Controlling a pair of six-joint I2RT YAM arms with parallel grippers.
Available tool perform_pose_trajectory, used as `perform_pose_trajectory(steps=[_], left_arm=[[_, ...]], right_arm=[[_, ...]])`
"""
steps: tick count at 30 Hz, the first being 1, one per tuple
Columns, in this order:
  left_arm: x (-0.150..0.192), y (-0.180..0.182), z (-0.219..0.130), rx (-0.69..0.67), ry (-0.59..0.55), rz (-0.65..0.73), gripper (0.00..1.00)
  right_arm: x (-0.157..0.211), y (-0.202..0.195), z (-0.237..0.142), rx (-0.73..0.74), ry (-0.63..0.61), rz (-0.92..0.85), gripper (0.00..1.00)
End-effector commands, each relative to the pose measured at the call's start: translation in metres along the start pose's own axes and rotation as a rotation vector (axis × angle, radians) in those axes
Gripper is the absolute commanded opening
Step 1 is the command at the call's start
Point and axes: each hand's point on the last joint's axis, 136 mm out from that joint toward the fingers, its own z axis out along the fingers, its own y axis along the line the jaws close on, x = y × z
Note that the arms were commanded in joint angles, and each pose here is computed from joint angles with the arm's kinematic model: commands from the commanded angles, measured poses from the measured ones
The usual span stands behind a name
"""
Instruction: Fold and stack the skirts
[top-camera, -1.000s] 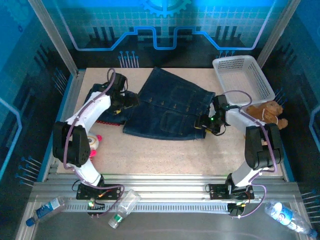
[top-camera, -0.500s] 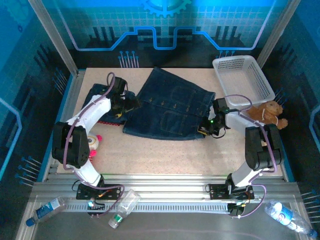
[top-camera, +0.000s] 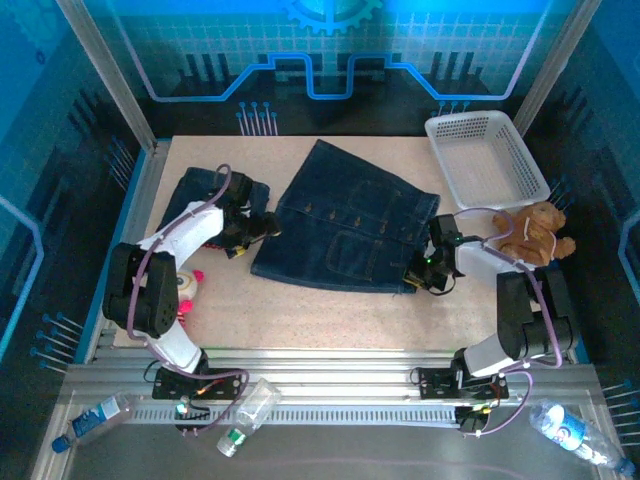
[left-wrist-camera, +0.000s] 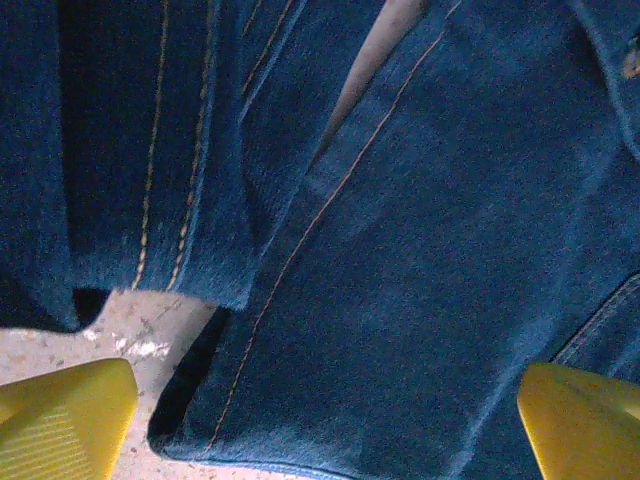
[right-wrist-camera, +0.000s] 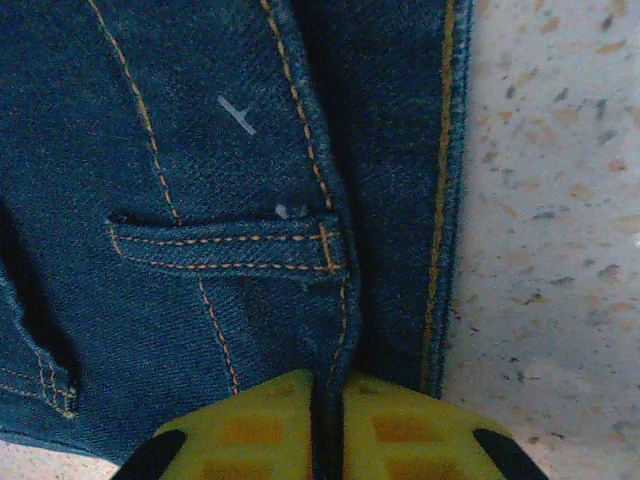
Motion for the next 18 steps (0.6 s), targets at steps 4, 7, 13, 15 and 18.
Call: perform_pose_trajectory(steps=[4,7,13,15,18], left_arm=[[0.022,0.02,-0.001,-0.008,0.017,-0.101,0.99],[0.034,0.027,0.006,-0.011,0.038,-0.145,0.94],[0.057,0.023,0.016,0.004,0.072,-0.173,0.82],[0.061,0.023,0.021,0.003,0.073,-0.184,0.75],[0.063,0.024,0.027,-0.005,0.075,-0.215,0.71]], right_arm=[[-0.006,-0.003,-0.012,0.058,-0.04,-0.007,0.13],[-0.004,-0.003,-0.009,0.054,-0.026,-0.005,0.12],[-0.004,-0.001,-0.005,0.044,-0.013,0.0,0.12],[-0.004,-0.001,-0.005,0.046,-0.013,-0.002,0.12],[-0.004,-0.001,-0.005,0.049,-0.013,-0.006,0.12]])
